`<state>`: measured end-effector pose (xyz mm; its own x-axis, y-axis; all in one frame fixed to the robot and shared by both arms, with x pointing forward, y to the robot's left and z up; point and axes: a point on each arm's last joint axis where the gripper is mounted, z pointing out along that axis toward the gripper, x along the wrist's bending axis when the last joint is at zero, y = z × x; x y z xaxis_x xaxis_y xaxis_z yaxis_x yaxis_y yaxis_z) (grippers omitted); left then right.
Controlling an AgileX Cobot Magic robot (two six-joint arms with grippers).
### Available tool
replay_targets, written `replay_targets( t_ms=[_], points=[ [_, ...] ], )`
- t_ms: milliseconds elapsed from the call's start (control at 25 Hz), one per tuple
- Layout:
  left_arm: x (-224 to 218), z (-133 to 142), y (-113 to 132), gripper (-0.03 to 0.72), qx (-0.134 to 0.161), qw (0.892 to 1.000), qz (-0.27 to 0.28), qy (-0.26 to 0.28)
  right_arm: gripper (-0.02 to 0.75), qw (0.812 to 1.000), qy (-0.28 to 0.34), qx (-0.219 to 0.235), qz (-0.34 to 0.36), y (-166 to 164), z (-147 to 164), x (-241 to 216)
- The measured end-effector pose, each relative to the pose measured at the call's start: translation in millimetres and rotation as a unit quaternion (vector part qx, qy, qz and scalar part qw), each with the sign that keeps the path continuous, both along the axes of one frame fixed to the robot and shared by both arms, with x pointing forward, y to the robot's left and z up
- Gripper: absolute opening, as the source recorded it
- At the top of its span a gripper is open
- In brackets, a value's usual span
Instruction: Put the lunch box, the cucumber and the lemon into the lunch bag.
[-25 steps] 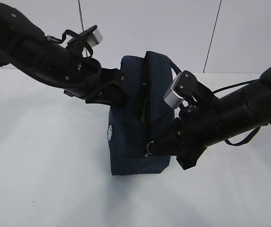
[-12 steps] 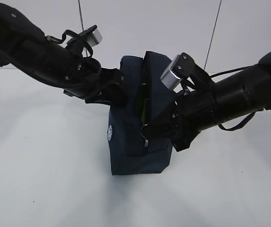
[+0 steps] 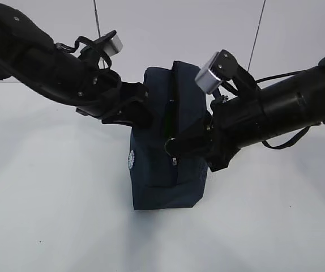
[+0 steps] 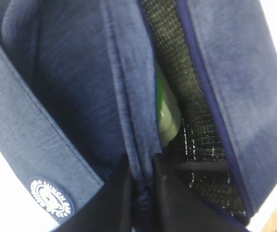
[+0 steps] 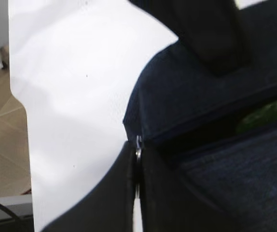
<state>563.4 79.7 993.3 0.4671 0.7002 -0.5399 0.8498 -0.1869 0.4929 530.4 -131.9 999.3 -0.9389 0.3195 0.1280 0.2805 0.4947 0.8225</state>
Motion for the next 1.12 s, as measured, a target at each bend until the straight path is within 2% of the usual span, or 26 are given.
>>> replay_targets(
  t_ms=[480,880,1120],
  points=[
    [3,-12,-1,0.035,0.006,1.0,0.004,0.011,0.02,0.999,-0.035,0.014,-0.004,4,21,11],
    [5,-12,-1,0.035,0.007,1.0,0.01,0.006,0.02,0.997,-0.058,-0.006,-0.051,-1,19,20],
    [6,-11,-1,0.035,0.001,1.0,0.02,0.005,0.02,0.995,-0.051,0.009,-0.08,-1,19,25]
  ],
)
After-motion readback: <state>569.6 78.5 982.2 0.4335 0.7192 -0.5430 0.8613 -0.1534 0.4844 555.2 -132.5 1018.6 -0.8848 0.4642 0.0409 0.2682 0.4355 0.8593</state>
